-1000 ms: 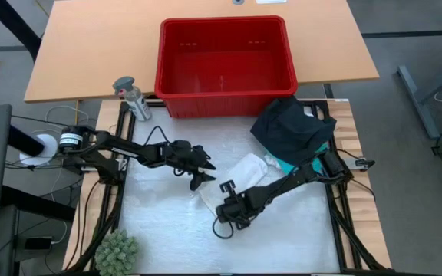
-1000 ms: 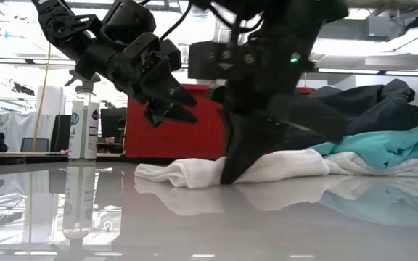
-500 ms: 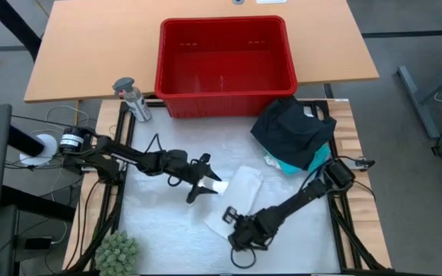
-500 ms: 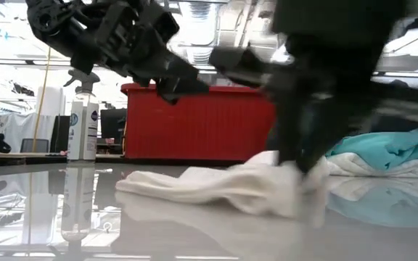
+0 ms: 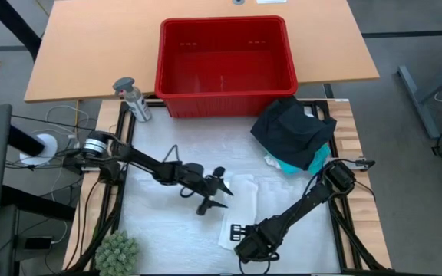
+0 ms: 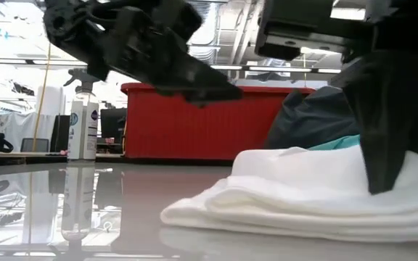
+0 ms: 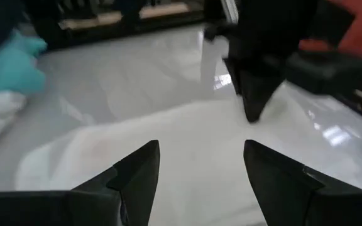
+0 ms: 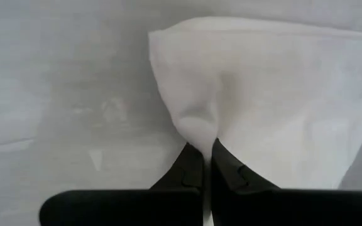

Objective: Fold Laundry from Bin
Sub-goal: Fold the white underwear

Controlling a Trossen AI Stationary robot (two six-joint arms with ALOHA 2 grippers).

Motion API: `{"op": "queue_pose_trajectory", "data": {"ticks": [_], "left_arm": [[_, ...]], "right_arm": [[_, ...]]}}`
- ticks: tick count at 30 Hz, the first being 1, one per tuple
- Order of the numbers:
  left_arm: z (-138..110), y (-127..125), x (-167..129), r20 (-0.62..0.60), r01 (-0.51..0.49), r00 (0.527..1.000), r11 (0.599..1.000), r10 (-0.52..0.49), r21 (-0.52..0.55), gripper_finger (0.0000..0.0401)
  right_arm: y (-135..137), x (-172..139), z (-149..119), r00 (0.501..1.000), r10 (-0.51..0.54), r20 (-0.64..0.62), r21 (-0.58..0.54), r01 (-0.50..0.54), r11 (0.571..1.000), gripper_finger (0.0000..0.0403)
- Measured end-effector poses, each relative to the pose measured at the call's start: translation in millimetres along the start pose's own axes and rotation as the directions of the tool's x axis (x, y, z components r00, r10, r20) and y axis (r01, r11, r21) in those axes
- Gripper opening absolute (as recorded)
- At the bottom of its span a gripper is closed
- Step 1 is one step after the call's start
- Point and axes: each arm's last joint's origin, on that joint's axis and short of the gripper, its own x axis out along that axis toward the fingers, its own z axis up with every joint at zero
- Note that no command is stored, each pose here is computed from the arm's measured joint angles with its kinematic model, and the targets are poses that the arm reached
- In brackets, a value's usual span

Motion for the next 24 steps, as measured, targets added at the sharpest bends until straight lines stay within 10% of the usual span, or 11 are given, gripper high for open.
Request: {"op": "queue_pose_trajectory", "data": {"ticks": [11,24], "left_arm": [[-29,-8,45,-0.112,0.137,0.983,0.986,-0.148,-0.097,0.019],[-48,-15,59,-0.191,0.057,0.979,0.992,-0.078,-0.111,0.004]], "right_arm": [[2,-2,4,1.0,-0.025,-0.008,0.104,0.026,0.994,0.0025],[2,-3,5,0.999,-0.044,-0.025,0.152,0.047,0.987,0.0025]]}}
